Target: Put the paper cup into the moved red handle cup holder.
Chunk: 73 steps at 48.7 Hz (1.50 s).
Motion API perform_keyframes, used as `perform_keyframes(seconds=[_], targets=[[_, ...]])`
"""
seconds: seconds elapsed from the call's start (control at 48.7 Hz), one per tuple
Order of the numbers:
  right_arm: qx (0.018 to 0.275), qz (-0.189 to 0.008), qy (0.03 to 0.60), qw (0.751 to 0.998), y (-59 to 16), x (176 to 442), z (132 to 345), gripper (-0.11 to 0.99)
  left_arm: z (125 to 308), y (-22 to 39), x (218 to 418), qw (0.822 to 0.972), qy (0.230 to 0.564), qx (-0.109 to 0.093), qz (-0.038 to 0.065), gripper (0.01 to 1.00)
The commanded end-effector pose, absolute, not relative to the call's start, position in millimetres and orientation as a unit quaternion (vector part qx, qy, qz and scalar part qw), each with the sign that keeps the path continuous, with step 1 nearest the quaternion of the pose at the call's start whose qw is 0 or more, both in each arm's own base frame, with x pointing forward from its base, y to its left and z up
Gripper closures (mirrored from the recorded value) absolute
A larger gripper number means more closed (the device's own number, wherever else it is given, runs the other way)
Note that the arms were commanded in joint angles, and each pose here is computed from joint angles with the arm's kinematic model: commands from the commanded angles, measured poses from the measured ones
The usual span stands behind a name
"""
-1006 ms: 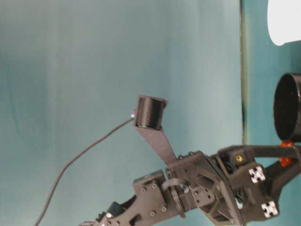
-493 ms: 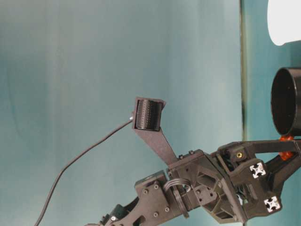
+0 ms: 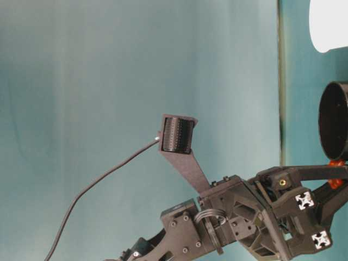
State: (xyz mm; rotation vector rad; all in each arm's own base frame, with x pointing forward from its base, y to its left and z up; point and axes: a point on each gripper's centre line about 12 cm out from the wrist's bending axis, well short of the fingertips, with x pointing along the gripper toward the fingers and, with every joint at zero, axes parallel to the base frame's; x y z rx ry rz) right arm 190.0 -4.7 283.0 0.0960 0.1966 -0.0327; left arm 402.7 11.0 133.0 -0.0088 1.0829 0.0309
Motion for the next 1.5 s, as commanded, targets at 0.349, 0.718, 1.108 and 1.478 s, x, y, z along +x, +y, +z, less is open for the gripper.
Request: perform_keyframes(seconds=[0.349, 0.718, 1.108, 1.478], targets=[[0.053, -0.018, 0.093, 0.994, -5.3, 191, 287, 0.98, 135.4, 8.7, 408.6, 0.869, 0.495, 0.002, 0.010, 0.303], [0.054, -0.019, 0.093, 0.994, -5.6, 191, 287, 0.98, 152.1, 8.7, 404.8, 0.878, 0.478, 0.018, 0.002, 0.065], [0.056, -0.019, 0.112, 0.992, -5.1, 190, 283, 0.98, 264.0, 7.0, 351.5, 0.917, 0.397, 0.035, -0.002, 0.065], [0.105, -0.035, 0.240, 0.965, -5.0, 185, 276, 0.98, 277.1, 1.6, 305.6, 0.926, 0.376, 0.029, -0.004, 0.066]])
